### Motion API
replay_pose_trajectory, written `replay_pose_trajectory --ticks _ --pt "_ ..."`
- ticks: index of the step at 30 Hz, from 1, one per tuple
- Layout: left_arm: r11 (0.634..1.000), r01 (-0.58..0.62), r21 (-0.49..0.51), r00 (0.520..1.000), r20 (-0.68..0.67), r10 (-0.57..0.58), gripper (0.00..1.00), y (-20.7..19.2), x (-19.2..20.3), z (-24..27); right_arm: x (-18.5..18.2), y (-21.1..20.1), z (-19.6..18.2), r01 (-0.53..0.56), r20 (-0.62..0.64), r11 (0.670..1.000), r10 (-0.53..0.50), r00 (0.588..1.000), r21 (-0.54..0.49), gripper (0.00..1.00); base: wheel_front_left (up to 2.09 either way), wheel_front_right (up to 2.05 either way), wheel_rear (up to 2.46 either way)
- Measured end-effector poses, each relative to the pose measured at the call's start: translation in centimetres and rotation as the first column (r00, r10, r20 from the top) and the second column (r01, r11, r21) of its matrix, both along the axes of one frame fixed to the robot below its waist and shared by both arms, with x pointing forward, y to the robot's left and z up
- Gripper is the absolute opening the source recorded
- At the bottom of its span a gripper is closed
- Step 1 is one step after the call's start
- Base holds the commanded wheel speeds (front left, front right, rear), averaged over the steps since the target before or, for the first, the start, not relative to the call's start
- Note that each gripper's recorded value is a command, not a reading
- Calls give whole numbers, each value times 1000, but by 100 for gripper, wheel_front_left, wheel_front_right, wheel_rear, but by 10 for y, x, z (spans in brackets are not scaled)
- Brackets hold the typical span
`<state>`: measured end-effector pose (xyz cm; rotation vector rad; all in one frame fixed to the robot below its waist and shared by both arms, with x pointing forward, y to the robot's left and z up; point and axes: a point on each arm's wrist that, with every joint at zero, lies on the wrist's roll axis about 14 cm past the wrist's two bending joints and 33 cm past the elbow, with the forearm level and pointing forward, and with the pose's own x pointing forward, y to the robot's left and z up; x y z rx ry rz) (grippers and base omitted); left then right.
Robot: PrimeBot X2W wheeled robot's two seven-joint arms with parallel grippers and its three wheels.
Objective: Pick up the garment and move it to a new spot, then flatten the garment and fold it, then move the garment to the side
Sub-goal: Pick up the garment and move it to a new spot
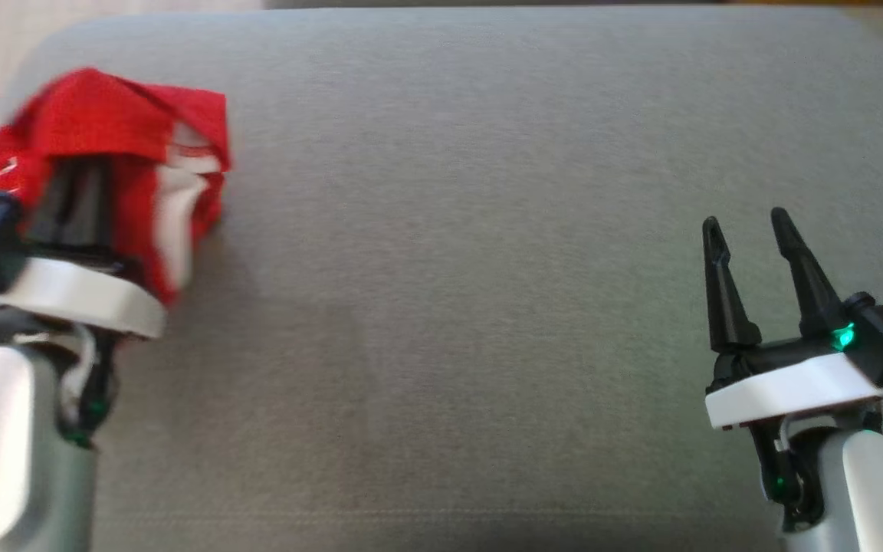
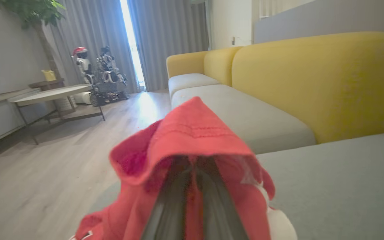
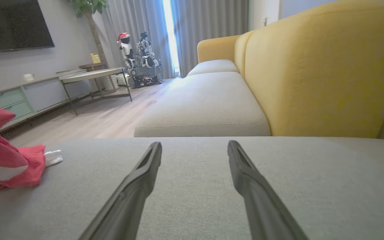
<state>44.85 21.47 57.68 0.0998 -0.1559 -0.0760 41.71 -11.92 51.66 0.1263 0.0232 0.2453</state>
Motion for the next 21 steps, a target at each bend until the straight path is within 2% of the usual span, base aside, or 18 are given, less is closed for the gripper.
replay_pose_trajectory --ticks 5,9,10,18,21 --pt "978 197 -65 976 -84 -203 0 -76 15 -26 -7 -26 -1 77 -4 997 -77 997 16 100 0 0 0" --pt "926 365 -93 915 -149 -376 0 -141 22 -48 -15 -51 -6 150 -12 988 -150 989 21 100 0 0 0" --pt "837 536 -105 816 -188 -546 0 -210 23 -64 -24 -71 -12 214 -28 976 -213 977 32 100 0 0 0" --pt "602 787 -131 579 -180 -795 0 -323 2 -72 -33 -102 -24 315 -48 948 -312 949 45 100 0 0 0" --pt "552 817 -167 509 -241 -827 0 -341 -5 -96 -36 -109 -34 341 -73 939 -337 939 44 100 0 0 0"
